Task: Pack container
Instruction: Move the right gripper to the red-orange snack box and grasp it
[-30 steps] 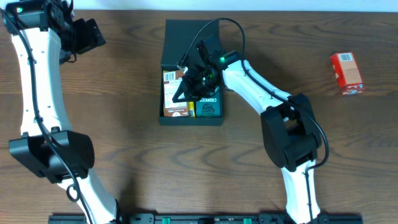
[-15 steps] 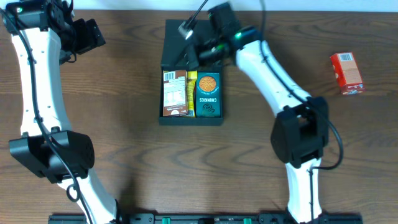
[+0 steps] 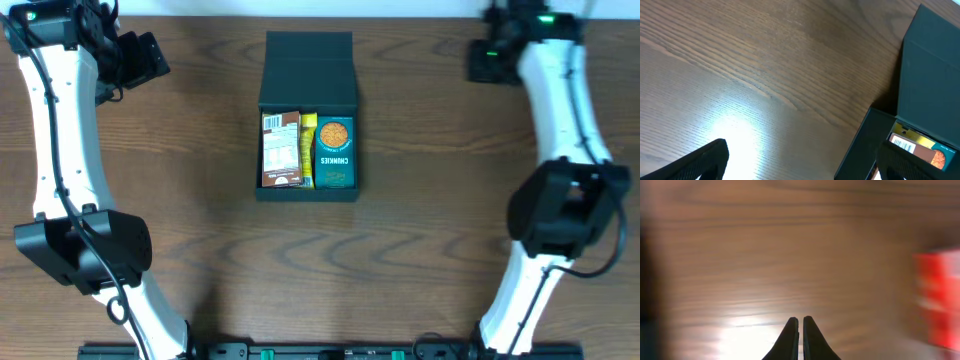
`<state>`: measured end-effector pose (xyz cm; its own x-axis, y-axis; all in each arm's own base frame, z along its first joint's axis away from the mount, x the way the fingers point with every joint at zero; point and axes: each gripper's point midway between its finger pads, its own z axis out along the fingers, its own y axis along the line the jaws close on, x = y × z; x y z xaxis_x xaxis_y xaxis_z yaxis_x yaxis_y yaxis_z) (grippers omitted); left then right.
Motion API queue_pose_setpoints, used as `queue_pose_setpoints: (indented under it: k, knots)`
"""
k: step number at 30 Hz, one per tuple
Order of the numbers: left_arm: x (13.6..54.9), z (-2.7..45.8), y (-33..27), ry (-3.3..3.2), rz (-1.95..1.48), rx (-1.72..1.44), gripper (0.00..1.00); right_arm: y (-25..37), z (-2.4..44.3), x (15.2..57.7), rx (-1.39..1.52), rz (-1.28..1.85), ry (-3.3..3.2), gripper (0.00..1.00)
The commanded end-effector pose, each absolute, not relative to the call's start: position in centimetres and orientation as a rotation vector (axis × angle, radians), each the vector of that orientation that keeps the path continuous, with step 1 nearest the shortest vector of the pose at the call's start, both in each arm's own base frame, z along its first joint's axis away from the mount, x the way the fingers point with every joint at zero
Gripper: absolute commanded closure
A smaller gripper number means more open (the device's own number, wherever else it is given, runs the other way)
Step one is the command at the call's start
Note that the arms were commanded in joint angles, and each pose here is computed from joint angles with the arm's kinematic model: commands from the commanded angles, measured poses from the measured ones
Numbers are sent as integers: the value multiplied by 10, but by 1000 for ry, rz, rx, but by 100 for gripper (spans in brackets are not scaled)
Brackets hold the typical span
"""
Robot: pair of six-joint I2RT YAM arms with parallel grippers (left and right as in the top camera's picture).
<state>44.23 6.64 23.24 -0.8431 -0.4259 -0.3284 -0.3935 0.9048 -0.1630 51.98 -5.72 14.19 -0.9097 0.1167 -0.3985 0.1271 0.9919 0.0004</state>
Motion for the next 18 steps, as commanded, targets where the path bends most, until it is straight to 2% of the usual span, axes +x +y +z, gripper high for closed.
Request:
queue_pose_setpoints:
  k: [1, 6, 11, 13, 14, 15, 17, 18]
  knots:
    - [442, 230, 70, 2717, -115, -596, 5, -125, 155, 508, 163, -254, 2713, 95]
    - [446, 232, 70, 2696, -118, -604, 5, -182, 154, 488, 7, -412, 2766, 95]
    - [446, 232, 70, 2689, -132, -634, 5, -225, 149, 477, 107, -440, 2760, 94]
    - [446, 231, 69, 2690, -136, -641, 5, -237, 142, 474, 125, -402, 2765, 89]
    - [446, 231, 69, 2690, -136, -641, 4, -238, 136, 473, 110, -350, 2772, 84]
    - [446, 231, 69, 2690, -136, -642, 5, -239, 130, 472, 95, -294, 2777, 71]
    - [446, 231, 69, 2690, -137, -642, 5, -241, 116, 472, 37, -212, 2785, 6]
    - [446, 231, 69, 2691, -137, -642, 5, -244, 109, 472, 2, -209, 2794, 1]
